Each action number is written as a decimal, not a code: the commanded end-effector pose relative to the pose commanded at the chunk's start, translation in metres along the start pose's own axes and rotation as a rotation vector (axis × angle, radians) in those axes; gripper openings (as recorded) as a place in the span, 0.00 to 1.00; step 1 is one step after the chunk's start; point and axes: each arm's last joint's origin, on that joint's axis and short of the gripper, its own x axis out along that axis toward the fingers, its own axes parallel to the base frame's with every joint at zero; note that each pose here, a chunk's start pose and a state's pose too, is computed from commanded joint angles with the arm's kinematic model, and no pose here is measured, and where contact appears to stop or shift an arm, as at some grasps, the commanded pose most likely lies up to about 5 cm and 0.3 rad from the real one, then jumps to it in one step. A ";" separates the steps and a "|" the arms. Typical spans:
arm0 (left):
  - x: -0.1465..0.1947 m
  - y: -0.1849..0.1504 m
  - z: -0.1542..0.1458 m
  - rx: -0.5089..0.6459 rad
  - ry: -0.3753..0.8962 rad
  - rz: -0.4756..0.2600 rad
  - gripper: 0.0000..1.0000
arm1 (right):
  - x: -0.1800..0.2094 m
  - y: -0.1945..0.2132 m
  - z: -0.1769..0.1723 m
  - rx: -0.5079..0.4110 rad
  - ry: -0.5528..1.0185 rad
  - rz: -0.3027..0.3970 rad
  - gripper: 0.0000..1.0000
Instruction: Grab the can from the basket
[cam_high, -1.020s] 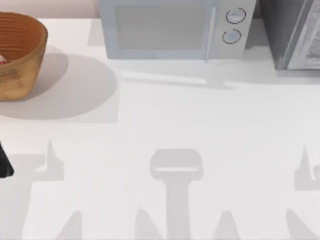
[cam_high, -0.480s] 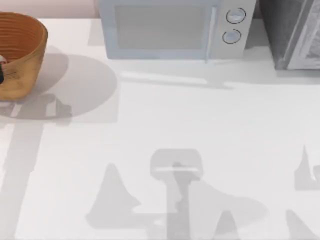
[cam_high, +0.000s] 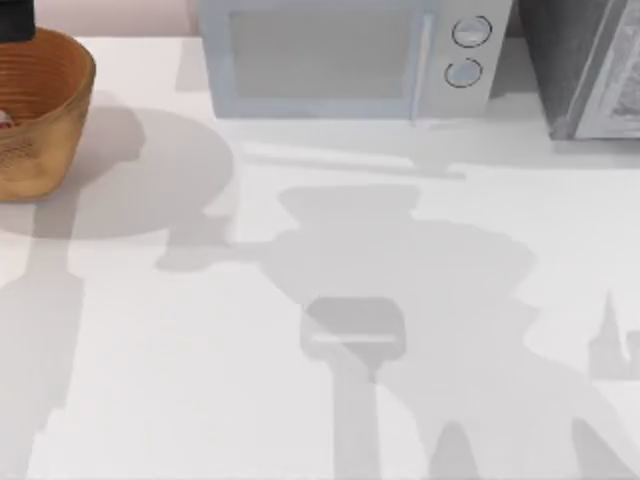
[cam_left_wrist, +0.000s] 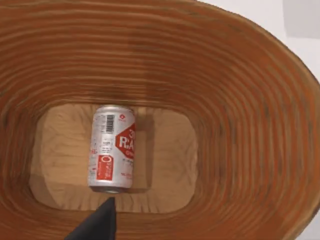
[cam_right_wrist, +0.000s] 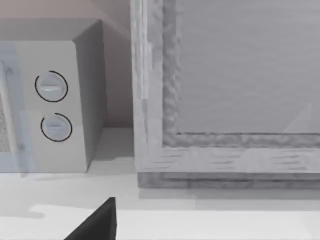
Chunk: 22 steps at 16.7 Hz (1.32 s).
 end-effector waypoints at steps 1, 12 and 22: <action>0.015 0.004 0.010 -0.002 0.043 0.001 1.00 | 0.000 0.000 0.000 0.000 0.000 0.000 1.00; 0.128 0.049 0.042 0.025 0.404 0.012 1.00 | 0.000 0.000 0.000 0.000 0.000 0.000 1.00; 0.170 0.066 0.030 0.044 0.563 -0.007 1.00 | 0.000 0.000 0.000 0.000 0.000 0.000 1.00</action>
